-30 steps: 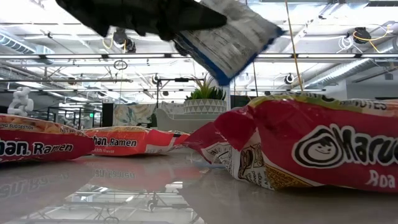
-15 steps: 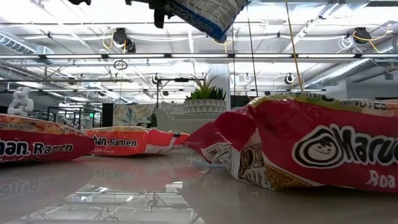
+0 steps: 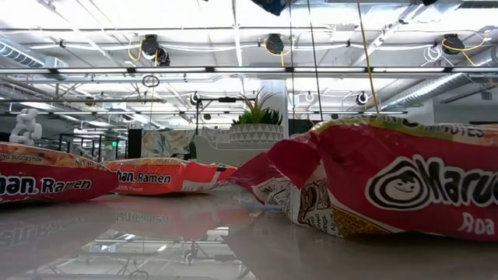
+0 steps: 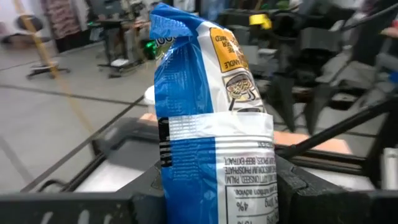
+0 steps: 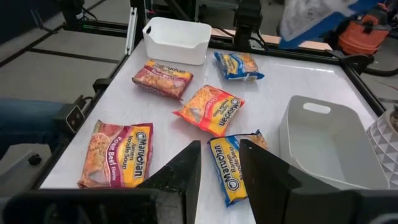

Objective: Sort Maruchan noodles
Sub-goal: Put the right blue noodle pack into the gray bin

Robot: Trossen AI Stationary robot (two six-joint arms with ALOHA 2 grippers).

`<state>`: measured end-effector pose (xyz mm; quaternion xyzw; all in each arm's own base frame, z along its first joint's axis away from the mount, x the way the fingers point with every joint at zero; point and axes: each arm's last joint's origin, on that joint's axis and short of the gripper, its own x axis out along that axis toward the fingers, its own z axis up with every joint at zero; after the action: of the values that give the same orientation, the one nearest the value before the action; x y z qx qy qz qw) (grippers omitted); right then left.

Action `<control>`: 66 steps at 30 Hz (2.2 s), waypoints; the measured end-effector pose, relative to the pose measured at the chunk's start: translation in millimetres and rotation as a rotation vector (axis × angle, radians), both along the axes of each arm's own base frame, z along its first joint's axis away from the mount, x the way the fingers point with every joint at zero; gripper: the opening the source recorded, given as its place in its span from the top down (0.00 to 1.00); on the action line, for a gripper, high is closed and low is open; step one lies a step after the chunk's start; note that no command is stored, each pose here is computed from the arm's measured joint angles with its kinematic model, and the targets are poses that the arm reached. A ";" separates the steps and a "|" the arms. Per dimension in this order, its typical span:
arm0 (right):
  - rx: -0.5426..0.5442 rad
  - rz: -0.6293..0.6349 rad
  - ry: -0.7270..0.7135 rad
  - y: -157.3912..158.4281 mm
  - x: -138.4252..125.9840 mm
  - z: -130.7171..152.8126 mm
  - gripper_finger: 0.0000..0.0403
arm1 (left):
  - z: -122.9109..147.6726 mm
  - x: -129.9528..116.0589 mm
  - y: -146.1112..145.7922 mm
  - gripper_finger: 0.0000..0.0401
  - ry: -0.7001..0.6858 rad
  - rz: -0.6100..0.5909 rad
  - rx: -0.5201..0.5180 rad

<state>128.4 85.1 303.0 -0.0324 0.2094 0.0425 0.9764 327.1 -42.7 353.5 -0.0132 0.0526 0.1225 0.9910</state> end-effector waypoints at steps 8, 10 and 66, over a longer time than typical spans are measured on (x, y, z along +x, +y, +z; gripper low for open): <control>0.001 0.001 -0.002 0.1 0.2 0.2 0.75 | 6.5 -1.8 11.3 0.65 0.006 0.210 -0.073; 0.000 0.001 -0.002 0.2 0.2 0.2 0.75 | 3.6 -2.0 16.4 0.65 0.025 0.239 -0.095; -0.096 0.043 -0.019 -0.1 0.1 1.2 0.75 | -48.9 48.4 93.8 0.65 0.544 0.688 -0.277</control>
<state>128.5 85.0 304.2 -0.0843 0.2013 0.0531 0.9745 375.5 51.1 304.5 -0.1297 0.3193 0.4354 0.8316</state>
